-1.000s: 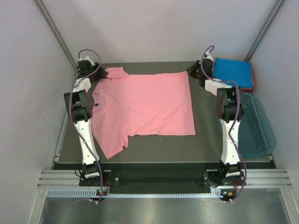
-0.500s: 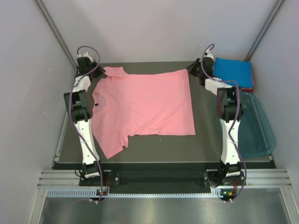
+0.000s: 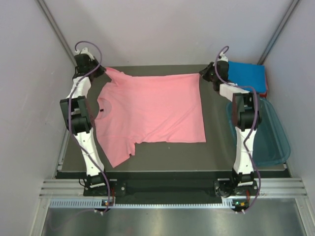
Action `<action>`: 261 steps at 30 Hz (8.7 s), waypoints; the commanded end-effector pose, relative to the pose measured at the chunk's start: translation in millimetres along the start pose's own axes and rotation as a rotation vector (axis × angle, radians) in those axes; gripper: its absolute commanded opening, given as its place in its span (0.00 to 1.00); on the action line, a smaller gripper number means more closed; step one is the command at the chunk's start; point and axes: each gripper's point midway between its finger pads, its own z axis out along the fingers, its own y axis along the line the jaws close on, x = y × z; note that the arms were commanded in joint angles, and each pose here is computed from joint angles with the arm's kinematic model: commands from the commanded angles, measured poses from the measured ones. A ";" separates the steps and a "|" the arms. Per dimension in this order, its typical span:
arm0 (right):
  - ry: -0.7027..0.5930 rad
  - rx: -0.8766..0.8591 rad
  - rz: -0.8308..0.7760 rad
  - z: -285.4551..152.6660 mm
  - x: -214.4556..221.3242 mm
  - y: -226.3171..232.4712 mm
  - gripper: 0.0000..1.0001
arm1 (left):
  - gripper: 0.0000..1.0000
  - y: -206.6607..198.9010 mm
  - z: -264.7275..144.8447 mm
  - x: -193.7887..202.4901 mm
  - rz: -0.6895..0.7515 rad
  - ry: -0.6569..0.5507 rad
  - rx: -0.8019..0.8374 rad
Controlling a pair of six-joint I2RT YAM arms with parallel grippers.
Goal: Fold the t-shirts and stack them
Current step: Fold the tshirt
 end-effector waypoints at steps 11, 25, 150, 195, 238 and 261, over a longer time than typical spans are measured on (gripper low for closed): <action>-0.034 -0.041 -0.067 -52.5 -22.9 23.7 0.00 | 0.00 -9.5 -66.3 -9.0 0.047 -0.028 -0.043; 0.067 -0.004 -0.069 -109.2 37.5 0.0 0.00 | 0.00 21.0 -148.7 81.5 -0.060 0.229 -0.285; 0.313 -0.277 -0.183 -175.2 132.5 183.5 0.31 | 0.45 -22.0 -110.1 174.5 0.016 0.445 -0.188; 0.288 -0.272 -0.152 -205.7 126.5 170.1 0.31 | 0.11 -87.1 -184.6 250.6 -0.009 0.647 -0.184; 0.523 -0.407 -0.107 -104.5 330.5 339.3 0.59 | 0.43 36.7 -191.6 203.8 -0.358 0.529 -0.273; 0.550 -0.386 -0.087 -108.6 336.2 348.3 0.43 | 0.00 41.9 -214.1 185.9 -0.342 0.532 -0.395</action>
